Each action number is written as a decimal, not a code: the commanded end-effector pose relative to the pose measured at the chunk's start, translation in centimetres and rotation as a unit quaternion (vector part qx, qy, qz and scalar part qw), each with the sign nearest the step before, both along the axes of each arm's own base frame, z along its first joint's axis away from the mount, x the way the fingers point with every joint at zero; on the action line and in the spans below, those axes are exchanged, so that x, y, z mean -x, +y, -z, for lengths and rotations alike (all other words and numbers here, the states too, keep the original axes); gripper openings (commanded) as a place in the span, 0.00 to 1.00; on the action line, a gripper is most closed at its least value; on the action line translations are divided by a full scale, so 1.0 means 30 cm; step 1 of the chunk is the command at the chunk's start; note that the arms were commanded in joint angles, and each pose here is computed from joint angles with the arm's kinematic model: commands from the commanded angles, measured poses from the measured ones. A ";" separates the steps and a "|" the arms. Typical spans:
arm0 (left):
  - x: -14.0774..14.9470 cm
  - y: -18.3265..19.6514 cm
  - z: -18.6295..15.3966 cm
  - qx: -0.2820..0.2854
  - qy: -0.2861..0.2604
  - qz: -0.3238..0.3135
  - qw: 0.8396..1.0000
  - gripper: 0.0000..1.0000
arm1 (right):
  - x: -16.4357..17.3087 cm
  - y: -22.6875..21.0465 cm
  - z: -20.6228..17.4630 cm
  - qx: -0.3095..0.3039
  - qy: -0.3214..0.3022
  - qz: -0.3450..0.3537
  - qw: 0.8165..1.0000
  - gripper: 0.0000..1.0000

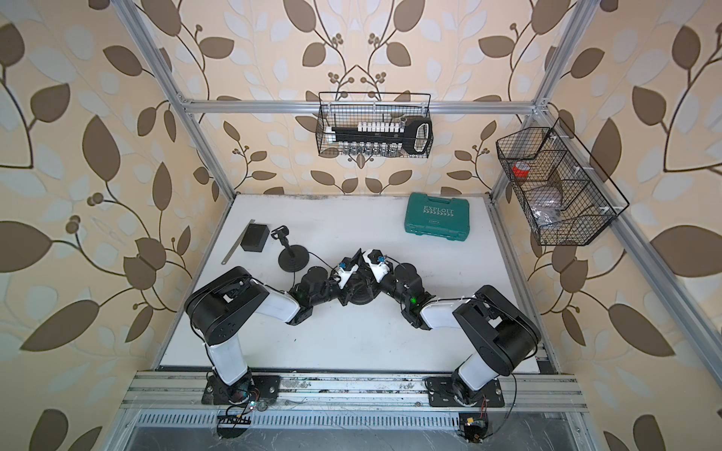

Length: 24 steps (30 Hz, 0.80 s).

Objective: Assemble a microphone stand
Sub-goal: Screw the microphone stand pole into the microphone stand base.

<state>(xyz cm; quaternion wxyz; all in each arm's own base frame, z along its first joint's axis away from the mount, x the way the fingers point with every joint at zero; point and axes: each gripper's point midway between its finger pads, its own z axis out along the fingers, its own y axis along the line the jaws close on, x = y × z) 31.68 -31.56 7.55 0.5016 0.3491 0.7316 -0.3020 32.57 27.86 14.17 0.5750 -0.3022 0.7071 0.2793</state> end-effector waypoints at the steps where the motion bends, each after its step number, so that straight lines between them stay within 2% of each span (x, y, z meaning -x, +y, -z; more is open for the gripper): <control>1: -0.006 -0.015 -0.019 0.013 -0.016 -0.006 1.000 0.19 | 0.088 -0.010 0.221 0.062 0.103 -0.038 0.992 0.15; 5: 0.007 -0.026 0.007 -0.006 -0.013 0.006 1.000 0.20 | 0.085 -0.031 0.205 0.048 0.103 -0.049 0.992 0.28; 10: 0.039 -0.069 0.045 -0.041 -0.019 0.029 0.999 0.20 | 0.091 -0.060 0.169 0.041 0.096 -0.083 0.991 0.35; 13: 0.051 -0.085 0.056 -0.047 -0.018 0.036 0.998 0.20 | 0.102 -0.081 0.149 0.047 0.088 -0.100 0.990 0.48; 16: 0.051 -0.086 0.064 -0.045 -0.017 0.036 0.998 0.20 | 0.095 -0.120 0.129 0.051 0.086 -0.099 0.990 0.57; 24: 0.050 -0.082 0.072 -0.045 -0.014 0.032 0.998 0.19 | 0.070 -0.186 0.026 0.031 0.056 -0.110 0.992 0.61</control>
